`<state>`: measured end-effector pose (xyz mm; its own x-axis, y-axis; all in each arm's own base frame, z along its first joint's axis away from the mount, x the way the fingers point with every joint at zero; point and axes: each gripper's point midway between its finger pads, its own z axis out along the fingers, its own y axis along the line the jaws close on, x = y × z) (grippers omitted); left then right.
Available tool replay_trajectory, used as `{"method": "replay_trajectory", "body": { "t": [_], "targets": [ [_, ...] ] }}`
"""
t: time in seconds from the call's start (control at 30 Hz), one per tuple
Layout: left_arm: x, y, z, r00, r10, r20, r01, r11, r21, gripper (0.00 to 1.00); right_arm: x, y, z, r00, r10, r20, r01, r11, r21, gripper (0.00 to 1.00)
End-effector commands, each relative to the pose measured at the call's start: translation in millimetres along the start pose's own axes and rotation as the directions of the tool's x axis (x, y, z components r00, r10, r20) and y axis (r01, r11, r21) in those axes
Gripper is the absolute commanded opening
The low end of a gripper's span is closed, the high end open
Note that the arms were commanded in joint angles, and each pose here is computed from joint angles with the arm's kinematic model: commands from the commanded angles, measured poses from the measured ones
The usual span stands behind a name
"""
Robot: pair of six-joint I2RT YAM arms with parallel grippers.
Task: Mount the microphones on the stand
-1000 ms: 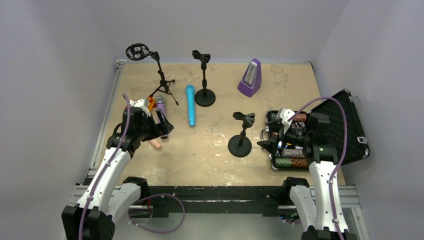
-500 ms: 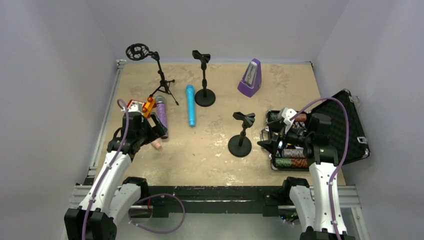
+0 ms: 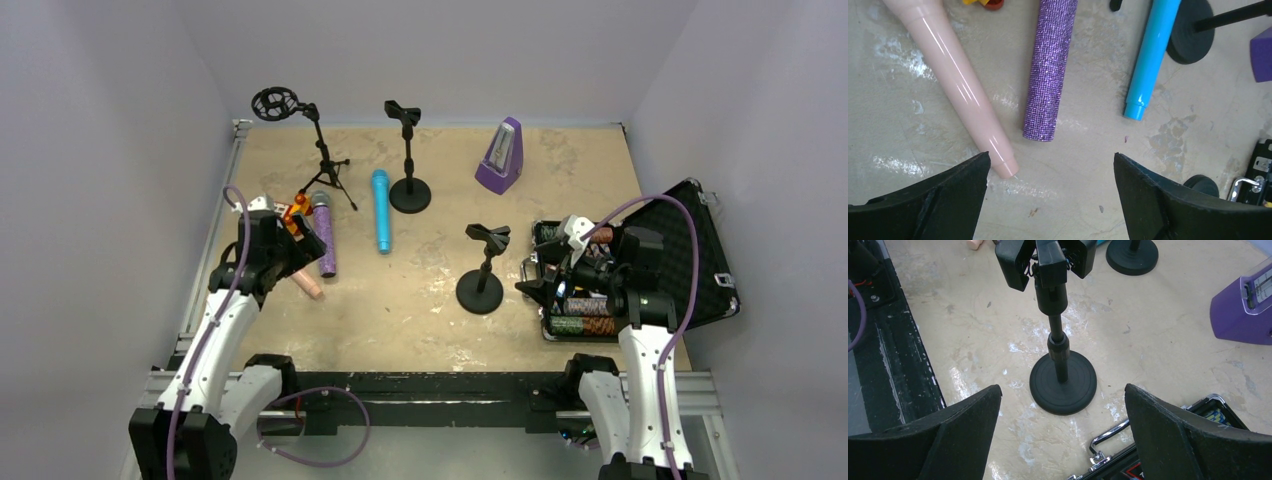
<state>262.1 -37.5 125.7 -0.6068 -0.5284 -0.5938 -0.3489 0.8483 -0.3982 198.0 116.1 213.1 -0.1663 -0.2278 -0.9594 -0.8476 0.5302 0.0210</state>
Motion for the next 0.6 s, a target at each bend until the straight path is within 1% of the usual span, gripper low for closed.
{"method": "replay_trajectory", "body": {
  "t": [0.0, 0.13, 0.27, 0.4, 0.57],
  "targets": [
    [-43.0, -24.6, -26.2, 0.995, 0.010, 0.104, -0.016, 0.998, 0.060, 0.97, -1.8, -0.8, -1.2, 1.000, -0.006, 0.008, 0.006, 1.000, 0.011, 0.97],
    [-65.1, -38.6, -51.2, 0.983, 0.032, 0.180, -0.052, 0.993, 0.104, 0.99, -2.5, -0.7, -1.3, 1.000, -0.007, 0.009, 0.007, 1.000, 0.010, 0.97],
    [-74.5, -39.2, -63.9, 0.970, 0.059, 0.235, -0.086, 0.991, 0.105, 1.00, -2.8, -1.0, -1.5, 1.000, -0.009, 0.010, 0.009, 1.000, 0.012, 0.97],
    [-66.9, -30.7, -60.6, 0.971, 0.104, 0.214, -0.122, 0.990, 0.074, 1.00, -2.7, -1.3, -1.7, 1.000, -0.010, 0.009, 0.010, 1.000, 0.014, 0.97],
    [-54.8, -20.2, -51.2, 0.974, 0.120, 0.190, -0.132, 0.990, 0.049, 1.00, -1.7, -1.6, -1.4, 1.000, -0.006, 0.008, 0.006, 1.000, 0.013, 0.97]
  ]
}}
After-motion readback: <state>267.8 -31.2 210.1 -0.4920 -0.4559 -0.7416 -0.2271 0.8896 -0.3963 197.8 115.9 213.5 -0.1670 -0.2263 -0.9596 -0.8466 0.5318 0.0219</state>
